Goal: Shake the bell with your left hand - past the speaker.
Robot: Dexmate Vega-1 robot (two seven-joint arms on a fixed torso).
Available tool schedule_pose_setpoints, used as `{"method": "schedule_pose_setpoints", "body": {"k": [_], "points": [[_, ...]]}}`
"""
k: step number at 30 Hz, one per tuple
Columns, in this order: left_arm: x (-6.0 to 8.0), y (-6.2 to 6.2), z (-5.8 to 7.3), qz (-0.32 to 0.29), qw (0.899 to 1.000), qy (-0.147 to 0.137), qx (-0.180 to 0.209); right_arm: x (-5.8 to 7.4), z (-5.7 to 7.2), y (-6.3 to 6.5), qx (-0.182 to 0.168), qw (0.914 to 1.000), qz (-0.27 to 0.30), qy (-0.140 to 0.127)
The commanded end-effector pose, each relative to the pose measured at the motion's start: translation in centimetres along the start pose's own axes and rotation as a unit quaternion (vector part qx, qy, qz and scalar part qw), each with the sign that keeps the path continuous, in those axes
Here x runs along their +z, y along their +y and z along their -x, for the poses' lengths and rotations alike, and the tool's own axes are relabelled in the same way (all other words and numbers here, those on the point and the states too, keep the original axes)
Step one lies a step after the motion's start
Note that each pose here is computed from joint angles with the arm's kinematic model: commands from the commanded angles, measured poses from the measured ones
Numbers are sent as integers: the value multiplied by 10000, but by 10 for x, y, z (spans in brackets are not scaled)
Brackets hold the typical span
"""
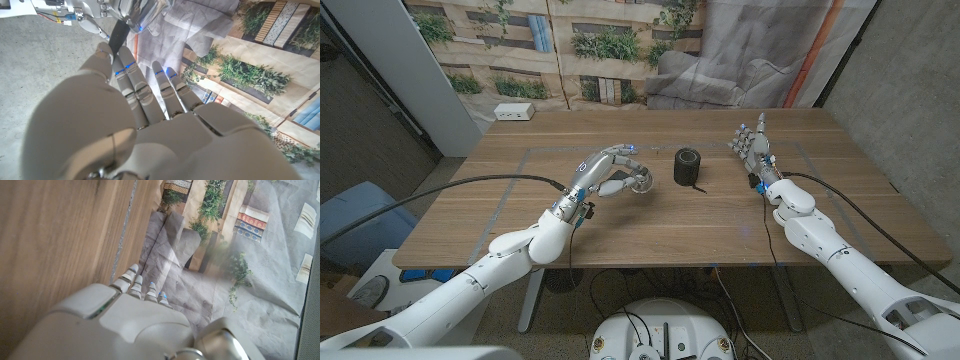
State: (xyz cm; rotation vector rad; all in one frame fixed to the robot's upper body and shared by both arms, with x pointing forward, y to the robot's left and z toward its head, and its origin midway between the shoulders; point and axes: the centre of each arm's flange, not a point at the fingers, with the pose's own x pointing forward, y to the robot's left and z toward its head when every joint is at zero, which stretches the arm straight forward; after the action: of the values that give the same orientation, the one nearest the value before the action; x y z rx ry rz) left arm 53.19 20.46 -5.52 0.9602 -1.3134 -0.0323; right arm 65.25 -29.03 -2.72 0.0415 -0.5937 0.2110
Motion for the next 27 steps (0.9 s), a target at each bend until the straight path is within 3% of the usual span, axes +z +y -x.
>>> {"method": "schedule_pose_setpoints", "body": {"k": [1, 10, 22, 25, 27], "points": [[-4, -7, 0, 468, 9957, 802, 12, 0, 0, 1, -20, 10000, 6, 0], [-7, -10, -2, 891, 9838, 1557, -3, -1, 0, 0, -20, 10000, 6, 0], [-7, -11, -5, 1261, 9724, 1960, -74, 0, 0, 0, -20, 10000, 6, 0], [-8, -12, -6, 1429, 9657, 2157, -204, 0, 0, 0, -20, 10000, 6, 0], [-9, -14, -5, 1617, 9562, 2425, -272, 0, 0, 0, -20, 10000, 6, 0]]}}
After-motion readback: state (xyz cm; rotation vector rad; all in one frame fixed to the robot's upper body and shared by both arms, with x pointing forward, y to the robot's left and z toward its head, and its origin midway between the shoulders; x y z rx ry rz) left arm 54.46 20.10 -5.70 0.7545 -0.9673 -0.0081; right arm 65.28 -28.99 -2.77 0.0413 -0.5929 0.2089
